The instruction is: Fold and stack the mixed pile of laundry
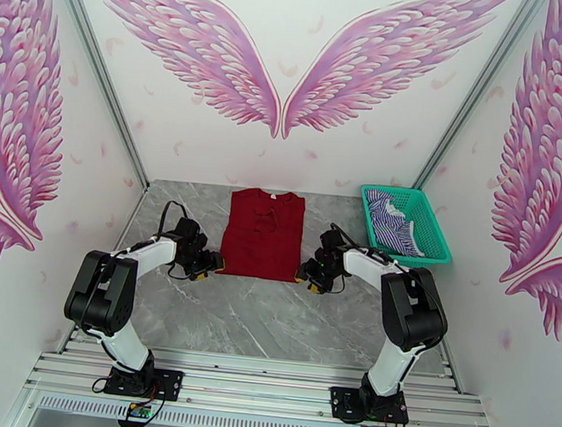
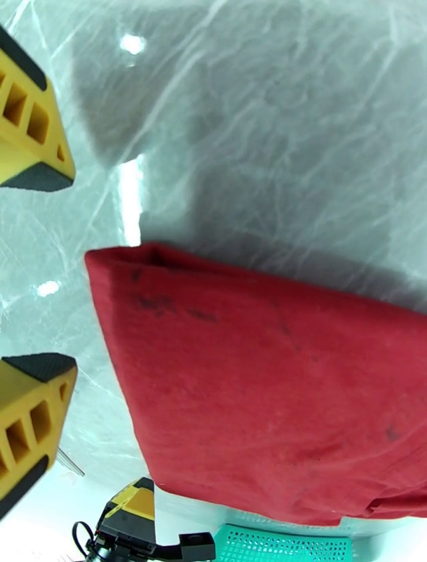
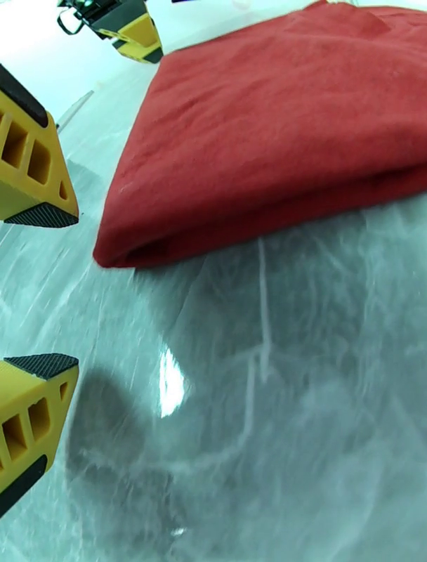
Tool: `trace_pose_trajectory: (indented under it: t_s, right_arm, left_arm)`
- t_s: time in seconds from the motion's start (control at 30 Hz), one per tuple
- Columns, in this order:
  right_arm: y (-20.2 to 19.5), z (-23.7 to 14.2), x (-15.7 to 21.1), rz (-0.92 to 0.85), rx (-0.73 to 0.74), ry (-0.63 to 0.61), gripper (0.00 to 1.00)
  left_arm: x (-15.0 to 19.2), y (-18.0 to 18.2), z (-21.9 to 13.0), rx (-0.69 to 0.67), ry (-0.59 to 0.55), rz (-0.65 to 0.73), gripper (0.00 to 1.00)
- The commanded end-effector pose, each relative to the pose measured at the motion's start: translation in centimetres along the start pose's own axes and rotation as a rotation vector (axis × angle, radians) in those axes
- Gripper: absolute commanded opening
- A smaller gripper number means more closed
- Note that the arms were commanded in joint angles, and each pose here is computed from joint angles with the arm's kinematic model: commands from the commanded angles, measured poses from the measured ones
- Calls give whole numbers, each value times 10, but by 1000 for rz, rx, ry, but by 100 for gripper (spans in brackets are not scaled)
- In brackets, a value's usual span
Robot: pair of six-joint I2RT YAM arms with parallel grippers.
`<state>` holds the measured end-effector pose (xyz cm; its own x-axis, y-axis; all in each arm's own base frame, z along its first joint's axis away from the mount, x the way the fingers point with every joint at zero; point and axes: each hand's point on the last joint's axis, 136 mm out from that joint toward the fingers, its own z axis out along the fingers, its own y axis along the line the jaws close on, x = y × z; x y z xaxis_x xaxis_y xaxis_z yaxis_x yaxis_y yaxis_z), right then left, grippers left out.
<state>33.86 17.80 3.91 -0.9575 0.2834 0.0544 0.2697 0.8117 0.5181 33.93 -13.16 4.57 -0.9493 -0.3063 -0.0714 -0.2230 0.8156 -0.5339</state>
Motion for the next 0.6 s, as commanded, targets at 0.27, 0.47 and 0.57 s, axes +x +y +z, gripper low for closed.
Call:
trace_pose_trajectory:
  t_s: [0.27,0.47,0.57]
  right_arm:
    - [15,15,-8,21,-91,6,48]
    - [16,21,-8,24,-100,12,38]
    - [16,21,-8,27,-102,10,34]
  left_arm:
    - [-2,8,25,18,-7,-72,60]
    - [-12,-1,32,58,-37,-77,51]
    - [-15,-11,36,70,-25,-56,51]
